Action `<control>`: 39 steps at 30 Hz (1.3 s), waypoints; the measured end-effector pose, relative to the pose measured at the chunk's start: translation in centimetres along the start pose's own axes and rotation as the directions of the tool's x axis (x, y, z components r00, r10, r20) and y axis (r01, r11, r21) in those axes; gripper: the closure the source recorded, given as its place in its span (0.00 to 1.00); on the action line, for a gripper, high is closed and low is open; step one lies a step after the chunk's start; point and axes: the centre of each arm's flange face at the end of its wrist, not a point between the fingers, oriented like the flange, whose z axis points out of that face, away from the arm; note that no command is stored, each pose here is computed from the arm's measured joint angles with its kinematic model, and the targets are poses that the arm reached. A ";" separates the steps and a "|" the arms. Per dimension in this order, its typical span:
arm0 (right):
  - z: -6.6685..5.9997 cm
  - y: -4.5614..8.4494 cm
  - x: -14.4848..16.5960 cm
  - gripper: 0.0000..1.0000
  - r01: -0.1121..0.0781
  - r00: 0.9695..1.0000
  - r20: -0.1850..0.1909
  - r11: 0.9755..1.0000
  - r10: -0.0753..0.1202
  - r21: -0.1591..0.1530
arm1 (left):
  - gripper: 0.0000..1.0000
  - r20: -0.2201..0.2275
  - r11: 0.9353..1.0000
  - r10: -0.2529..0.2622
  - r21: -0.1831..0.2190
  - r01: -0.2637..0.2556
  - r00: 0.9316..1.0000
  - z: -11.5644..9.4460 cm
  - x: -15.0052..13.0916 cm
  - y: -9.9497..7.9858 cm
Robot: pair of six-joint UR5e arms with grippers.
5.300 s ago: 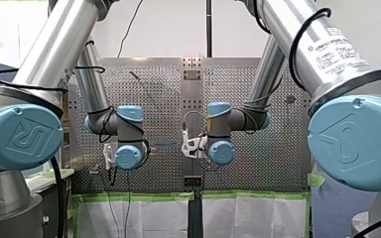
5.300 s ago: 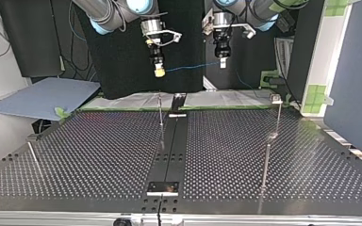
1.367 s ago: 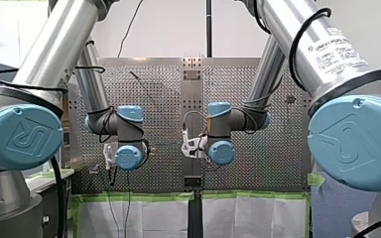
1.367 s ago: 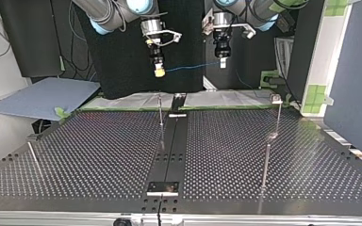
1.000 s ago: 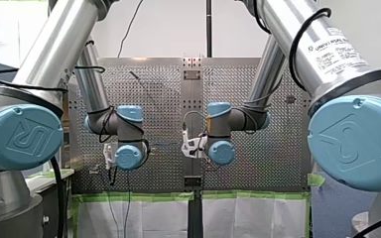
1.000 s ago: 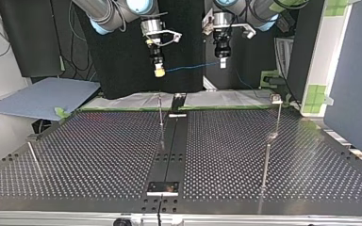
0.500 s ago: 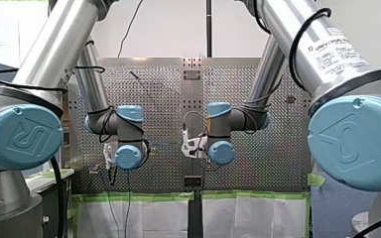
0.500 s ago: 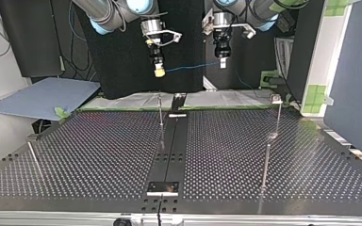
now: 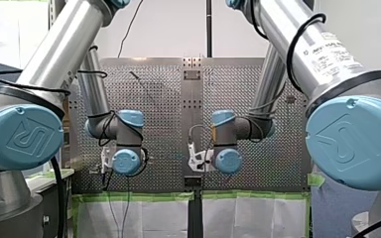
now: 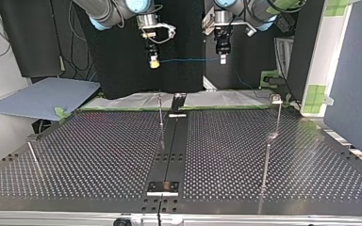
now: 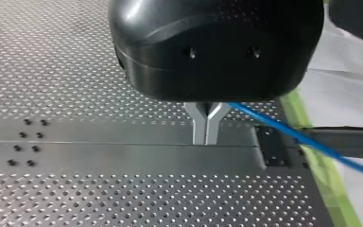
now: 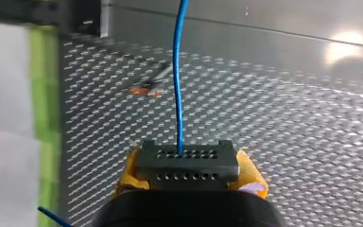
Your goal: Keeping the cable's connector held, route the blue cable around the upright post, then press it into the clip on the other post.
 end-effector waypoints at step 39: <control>1.8 -0.8 13.6 1.00 -0.096 0.985 -0.132 0.988 0.112 0.122 | 1.00 0.055 0.991 -0.097 -0.084 0.102 0.994 1.5 -6.9 2.0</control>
